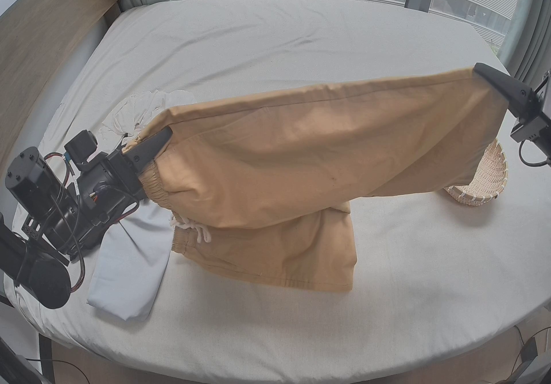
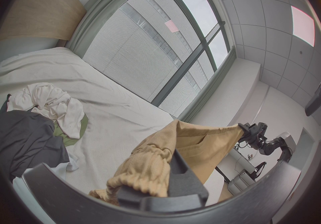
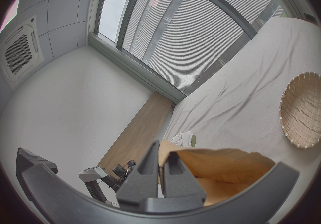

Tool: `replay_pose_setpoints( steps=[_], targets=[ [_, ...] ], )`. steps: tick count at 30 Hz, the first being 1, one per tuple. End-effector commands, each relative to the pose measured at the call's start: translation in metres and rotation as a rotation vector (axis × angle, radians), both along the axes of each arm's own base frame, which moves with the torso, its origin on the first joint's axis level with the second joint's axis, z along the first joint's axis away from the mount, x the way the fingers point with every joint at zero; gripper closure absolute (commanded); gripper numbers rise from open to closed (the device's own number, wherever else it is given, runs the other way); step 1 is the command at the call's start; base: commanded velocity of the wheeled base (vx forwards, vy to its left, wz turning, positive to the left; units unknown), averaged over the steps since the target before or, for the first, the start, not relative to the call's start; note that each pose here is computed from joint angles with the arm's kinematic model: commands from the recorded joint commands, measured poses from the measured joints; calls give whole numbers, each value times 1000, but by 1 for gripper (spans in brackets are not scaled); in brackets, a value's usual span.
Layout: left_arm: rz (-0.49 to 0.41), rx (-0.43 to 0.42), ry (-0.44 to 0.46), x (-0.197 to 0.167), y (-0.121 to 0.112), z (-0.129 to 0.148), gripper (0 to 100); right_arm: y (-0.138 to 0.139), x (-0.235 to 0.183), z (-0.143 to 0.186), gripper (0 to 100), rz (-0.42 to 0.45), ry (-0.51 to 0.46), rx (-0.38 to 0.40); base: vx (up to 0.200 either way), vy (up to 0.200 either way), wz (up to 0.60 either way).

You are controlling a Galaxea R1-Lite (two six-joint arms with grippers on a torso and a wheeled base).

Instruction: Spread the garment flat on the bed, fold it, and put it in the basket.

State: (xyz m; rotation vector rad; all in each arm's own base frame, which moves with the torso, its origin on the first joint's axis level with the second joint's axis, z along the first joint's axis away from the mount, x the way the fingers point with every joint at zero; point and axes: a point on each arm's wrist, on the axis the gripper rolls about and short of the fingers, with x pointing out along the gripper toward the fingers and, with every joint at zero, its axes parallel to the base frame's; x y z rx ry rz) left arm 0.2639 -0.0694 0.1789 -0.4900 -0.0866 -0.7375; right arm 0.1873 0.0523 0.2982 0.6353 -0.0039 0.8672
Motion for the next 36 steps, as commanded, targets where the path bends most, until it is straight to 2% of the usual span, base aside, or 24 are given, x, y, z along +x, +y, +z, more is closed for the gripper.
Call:
replay_pose_setpoints(
  steps=[1,2,4,8,21,36],
  targets=[
    [1,3,11,2,0,-3,100,1,10,-20,100,-9,60,-28,0,0,0],
    [1,3,11,2,0,-3,100,1,10,-20,100,-9,60,-28,0,0,0],
    [1,0,5,3,0,-2,100,2,24,-41,100,-20,115,-67,0,0,0],
    [3,4,13,4,0,-4,100,5,40,-59,100,-27,140,-101,0,0,0],
    [4,6,22,4,0,-7,100,12,64,-83,100,-30,182,-144,0,0,0],
    [9,11,39,6,1,-11,100,9,73,-95,100,-44,212,-154,0,0,0]
  ],
)
